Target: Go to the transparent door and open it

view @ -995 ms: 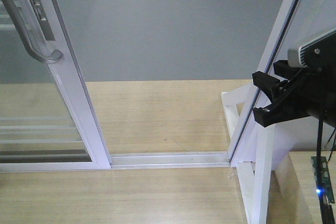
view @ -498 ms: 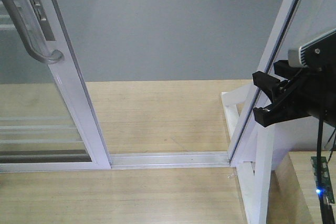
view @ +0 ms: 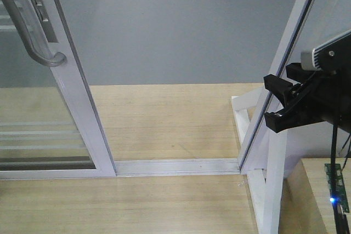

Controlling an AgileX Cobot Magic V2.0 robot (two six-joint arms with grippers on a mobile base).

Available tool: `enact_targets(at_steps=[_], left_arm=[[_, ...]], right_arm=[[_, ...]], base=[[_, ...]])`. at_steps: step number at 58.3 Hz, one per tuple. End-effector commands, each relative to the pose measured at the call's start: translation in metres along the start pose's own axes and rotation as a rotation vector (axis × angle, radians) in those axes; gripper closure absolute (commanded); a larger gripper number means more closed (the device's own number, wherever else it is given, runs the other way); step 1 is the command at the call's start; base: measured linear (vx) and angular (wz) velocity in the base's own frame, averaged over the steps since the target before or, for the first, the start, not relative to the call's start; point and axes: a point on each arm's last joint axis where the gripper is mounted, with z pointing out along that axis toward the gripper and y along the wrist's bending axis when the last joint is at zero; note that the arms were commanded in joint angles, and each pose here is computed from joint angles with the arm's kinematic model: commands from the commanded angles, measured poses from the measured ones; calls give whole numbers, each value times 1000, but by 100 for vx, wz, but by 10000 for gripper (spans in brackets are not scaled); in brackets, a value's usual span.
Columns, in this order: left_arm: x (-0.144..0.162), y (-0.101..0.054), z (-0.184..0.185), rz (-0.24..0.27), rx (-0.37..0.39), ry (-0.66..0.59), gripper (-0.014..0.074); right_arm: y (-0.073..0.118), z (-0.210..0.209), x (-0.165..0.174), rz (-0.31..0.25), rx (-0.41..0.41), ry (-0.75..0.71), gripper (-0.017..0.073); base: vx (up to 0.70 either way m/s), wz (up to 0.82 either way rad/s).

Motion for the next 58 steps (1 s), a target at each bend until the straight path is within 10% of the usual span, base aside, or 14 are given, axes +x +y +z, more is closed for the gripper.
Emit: enact_targets(at_steps=[1, 34, 51, 58], left_arm=[[3, 0, 0, -8, 0, -55, 601], [3, 0, 0, -8, 0, -55, 600], [3, 0, 0, -8, 0, -55, 599], [3, 0, 0, -8, 0, -55, 599]], right_arm=[[-2, -5, -16, -10, 9, -110, 243], [-1, -9, -1, -48, 14, -98, 250], [-21, -67, 59, 108, 262, -237, 568], [-22, -90, 80, 96, 404, -310, 570]], base=[[0, 0], [0, 0], [0, 0], [0, 0]])
